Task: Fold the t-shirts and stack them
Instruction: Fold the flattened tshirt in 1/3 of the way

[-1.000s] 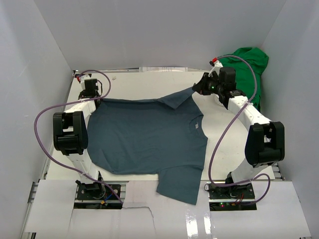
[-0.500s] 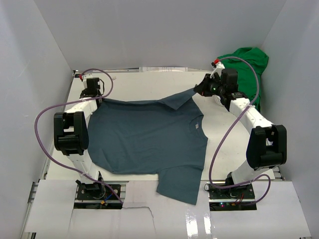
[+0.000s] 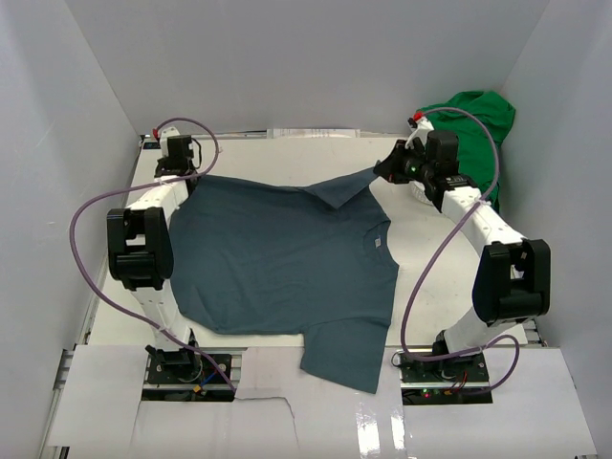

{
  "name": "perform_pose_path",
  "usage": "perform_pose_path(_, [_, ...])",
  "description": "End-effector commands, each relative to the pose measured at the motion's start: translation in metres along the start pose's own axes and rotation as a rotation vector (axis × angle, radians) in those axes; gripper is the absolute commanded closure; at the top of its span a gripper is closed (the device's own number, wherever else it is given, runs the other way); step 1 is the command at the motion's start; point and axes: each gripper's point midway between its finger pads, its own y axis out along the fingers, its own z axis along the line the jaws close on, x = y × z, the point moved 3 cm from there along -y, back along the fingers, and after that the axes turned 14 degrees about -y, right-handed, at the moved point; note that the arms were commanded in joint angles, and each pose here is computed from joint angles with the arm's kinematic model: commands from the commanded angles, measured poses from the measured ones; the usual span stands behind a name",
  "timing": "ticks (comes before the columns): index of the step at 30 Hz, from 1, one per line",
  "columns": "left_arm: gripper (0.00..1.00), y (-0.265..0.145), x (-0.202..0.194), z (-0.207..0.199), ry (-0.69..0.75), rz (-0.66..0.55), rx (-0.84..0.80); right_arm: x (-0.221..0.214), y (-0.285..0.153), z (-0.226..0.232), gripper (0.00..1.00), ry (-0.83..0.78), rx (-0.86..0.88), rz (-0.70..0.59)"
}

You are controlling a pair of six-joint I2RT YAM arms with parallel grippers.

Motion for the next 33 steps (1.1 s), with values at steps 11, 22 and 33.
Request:
perform_pose_path(11, [0.57,0.049,0.003,-0.04,0.038,-0.062,0.048,0.031,0.051,-0.023,0.92,-0.016,0.036,-0.039])
perform_pose_path(22, [0.43,0.053,0.023,-0.043,0.034,-0.145,0.073,0.025,0.059,-0.027,0.92,-0.019,0.035,-0.024])
perform_pose_path(33, [0.35,0.072,0.006,0.005,-0.204,0.136,-0.045,0.025,0.061,-0.027,0.92,-0.018,0.044,-0.023])
